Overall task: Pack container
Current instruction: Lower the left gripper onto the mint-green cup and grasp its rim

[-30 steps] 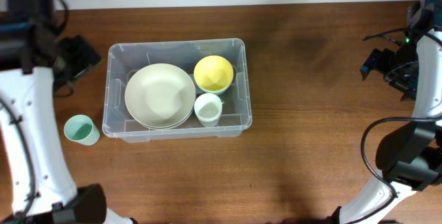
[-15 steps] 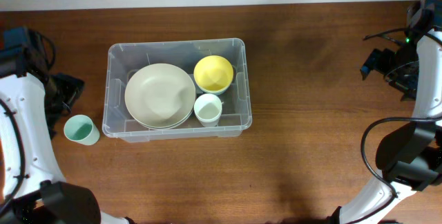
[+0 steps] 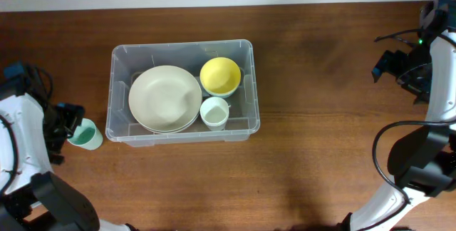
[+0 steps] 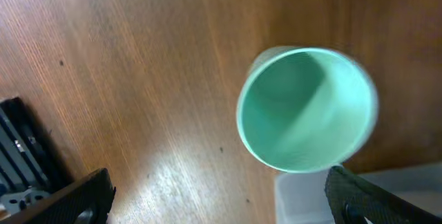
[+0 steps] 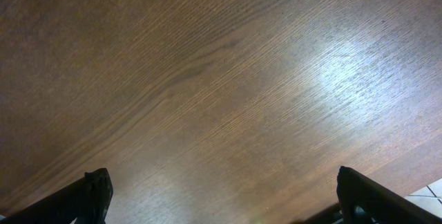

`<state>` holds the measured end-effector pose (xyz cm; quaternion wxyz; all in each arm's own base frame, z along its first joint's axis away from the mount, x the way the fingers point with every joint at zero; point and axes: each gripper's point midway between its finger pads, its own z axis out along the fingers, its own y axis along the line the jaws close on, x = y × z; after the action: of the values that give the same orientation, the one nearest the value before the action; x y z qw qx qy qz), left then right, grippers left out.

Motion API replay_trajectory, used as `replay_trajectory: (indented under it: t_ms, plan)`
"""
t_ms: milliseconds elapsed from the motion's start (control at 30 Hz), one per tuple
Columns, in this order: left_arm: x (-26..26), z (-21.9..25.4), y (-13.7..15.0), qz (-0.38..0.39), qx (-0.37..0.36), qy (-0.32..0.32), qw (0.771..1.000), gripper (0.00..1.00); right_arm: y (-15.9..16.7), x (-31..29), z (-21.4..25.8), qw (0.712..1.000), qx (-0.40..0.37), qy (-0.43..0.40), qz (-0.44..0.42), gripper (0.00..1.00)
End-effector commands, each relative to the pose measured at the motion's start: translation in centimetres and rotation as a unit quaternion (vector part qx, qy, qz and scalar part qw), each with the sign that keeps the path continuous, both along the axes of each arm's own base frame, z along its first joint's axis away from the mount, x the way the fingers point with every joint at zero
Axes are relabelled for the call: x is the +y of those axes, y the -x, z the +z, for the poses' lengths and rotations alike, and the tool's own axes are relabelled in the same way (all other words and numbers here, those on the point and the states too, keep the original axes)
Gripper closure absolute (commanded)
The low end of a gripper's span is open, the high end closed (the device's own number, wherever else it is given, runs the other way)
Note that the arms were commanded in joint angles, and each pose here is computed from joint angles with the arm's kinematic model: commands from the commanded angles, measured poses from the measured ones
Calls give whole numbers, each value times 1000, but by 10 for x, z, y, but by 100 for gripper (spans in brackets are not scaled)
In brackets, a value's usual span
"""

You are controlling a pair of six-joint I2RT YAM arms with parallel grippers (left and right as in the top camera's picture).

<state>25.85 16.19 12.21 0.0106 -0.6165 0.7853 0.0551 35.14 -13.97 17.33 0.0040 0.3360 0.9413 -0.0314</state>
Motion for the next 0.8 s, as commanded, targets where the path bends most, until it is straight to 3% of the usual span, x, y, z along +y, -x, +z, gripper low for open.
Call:
replay_trajectory:
  t_ms: [0,500,600,733,767]
  plan:
    - [-5,-13,7,11,4,15,1000,0,1,-2,4,1000,-4,4,-1,1]
    - [-9,-63,14,10,2,14,1000,2,1,-2,4,1000,-4,4,-1,1]
    - [-10,-64,14,10,0,18,1000,27,1,-2,4,1000,-4,4,-1,1]
    - [-16,-65,8,10,-16,36,999,71,1,-2,4,1000,-4,4,-1,1]
    - [-16,-65,6,10,-19,37,999,78,1,-2,4,1000,-4,4,-1,1]
